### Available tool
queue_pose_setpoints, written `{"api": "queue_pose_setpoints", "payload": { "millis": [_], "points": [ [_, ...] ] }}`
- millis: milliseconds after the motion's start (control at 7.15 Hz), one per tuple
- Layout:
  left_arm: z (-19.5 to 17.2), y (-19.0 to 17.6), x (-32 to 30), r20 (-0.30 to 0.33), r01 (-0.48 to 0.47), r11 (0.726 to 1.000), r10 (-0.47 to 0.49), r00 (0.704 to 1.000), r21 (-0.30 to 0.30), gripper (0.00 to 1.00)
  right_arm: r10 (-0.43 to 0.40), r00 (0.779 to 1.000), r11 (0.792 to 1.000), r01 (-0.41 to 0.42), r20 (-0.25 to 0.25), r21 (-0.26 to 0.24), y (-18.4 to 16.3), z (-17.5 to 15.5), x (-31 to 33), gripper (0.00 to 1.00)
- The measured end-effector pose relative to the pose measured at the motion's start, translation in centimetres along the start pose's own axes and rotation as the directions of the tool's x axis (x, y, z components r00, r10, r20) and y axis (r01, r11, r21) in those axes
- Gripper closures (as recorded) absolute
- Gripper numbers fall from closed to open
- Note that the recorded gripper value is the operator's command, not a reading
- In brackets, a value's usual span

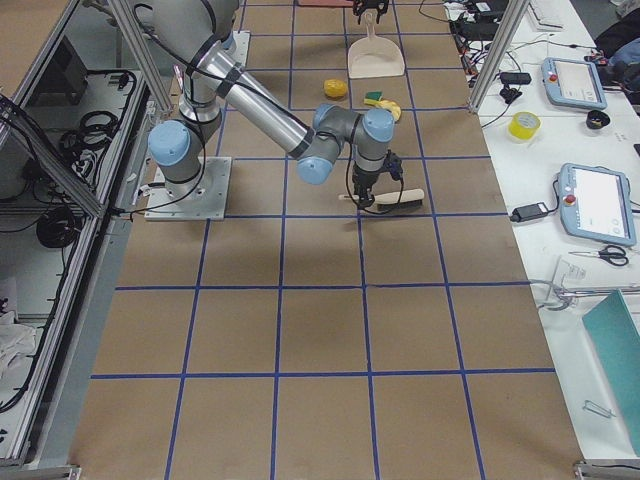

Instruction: Sweep and dump trash into bin

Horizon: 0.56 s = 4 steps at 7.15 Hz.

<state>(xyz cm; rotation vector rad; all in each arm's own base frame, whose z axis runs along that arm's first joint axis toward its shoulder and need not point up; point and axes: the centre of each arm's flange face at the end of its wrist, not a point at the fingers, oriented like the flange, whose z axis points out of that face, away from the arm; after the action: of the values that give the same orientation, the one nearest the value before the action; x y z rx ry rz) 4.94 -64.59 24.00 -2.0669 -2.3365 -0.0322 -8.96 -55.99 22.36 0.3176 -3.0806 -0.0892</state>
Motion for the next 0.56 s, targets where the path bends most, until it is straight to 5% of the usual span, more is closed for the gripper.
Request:
{"api": "queue_pose_setpoints", "payload": {
  "millis": [140, 559],
  "points": [
    [0.1, -0.1, 0.0, 0.000, -0.003, 1.000, 0.003, 1.000, 0.002, 0.91, 0.000, 1.000, 1.000, 0.000, -0.009, -0.015, 0.1, -0.1, 0.1, 1.00],
    [0.2, -0.2, 0.1, -0.002, -0.005, 1.000, 0.005, 1.000, 0.003, 0.95, 0.073, 0.997, 0.997, -0.074, -0.011, -0.037, -0.1, -2.4, -0.5, 1.00]
  ]
}}
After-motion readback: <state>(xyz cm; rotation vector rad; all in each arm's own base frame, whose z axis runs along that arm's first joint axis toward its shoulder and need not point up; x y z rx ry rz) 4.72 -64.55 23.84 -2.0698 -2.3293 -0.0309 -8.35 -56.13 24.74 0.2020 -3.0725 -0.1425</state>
